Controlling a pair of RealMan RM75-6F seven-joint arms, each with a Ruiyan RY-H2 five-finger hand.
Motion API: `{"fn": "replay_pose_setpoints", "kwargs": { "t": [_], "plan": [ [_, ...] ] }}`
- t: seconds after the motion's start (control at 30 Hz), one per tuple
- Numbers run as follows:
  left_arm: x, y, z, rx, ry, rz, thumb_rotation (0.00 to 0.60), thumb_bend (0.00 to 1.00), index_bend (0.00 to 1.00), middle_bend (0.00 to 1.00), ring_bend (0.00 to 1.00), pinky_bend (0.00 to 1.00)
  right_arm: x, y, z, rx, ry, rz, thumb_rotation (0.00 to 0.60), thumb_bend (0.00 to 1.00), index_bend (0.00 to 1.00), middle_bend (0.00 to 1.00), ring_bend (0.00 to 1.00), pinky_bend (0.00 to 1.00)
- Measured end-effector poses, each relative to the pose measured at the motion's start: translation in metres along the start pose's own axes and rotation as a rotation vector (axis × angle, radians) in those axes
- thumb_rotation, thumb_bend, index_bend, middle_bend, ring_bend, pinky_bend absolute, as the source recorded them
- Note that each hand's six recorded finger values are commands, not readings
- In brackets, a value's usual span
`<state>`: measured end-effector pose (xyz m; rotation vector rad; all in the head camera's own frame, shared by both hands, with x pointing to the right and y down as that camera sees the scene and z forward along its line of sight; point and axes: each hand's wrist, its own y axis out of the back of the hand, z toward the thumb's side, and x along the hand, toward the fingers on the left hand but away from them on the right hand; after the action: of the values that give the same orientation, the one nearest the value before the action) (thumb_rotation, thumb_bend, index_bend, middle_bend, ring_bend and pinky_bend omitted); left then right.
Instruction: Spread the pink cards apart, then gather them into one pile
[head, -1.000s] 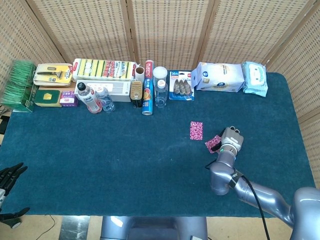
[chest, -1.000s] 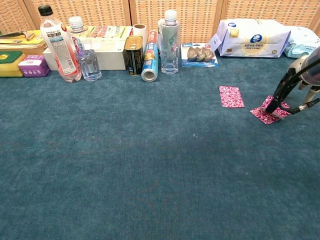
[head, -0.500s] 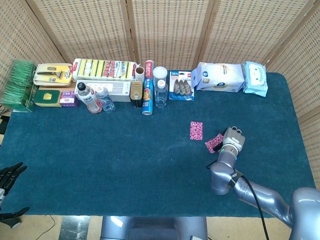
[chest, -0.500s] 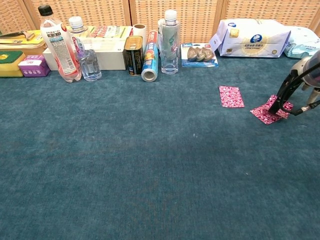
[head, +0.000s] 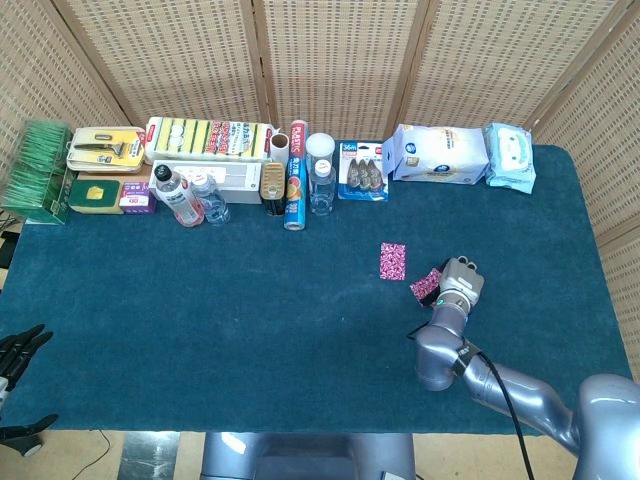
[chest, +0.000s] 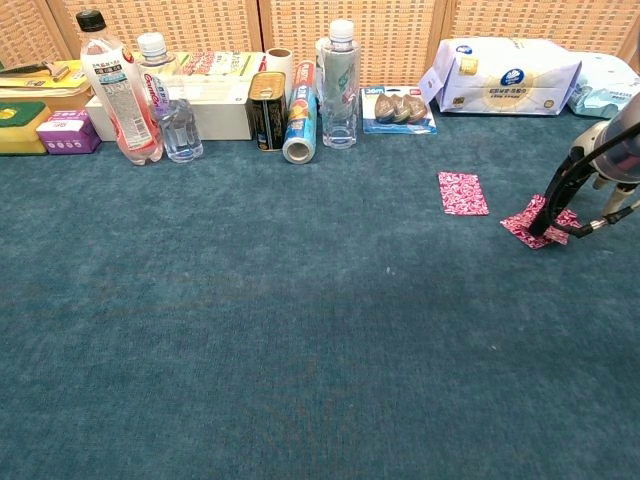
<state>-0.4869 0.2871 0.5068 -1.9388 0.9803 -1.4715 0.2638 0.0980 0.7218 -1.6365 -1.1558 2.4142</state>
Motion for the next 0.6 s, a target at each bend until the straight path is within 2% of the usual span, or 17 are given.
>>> {"fn": "replay_pose_setpoints", "kwargs": {
  "t": [0.6],
  "plan": [
    [-0.0003,-0.0001,-0.0001,0.001,0.003,0.0,0.6,0.01,0.0,0.0,0.0,0.0,0.0009,-0.0011,-0.0015,-0.026,-0.025,-0.001,0.6,0.12,0.24,0.07,0.0,0.21]
  ]
}}
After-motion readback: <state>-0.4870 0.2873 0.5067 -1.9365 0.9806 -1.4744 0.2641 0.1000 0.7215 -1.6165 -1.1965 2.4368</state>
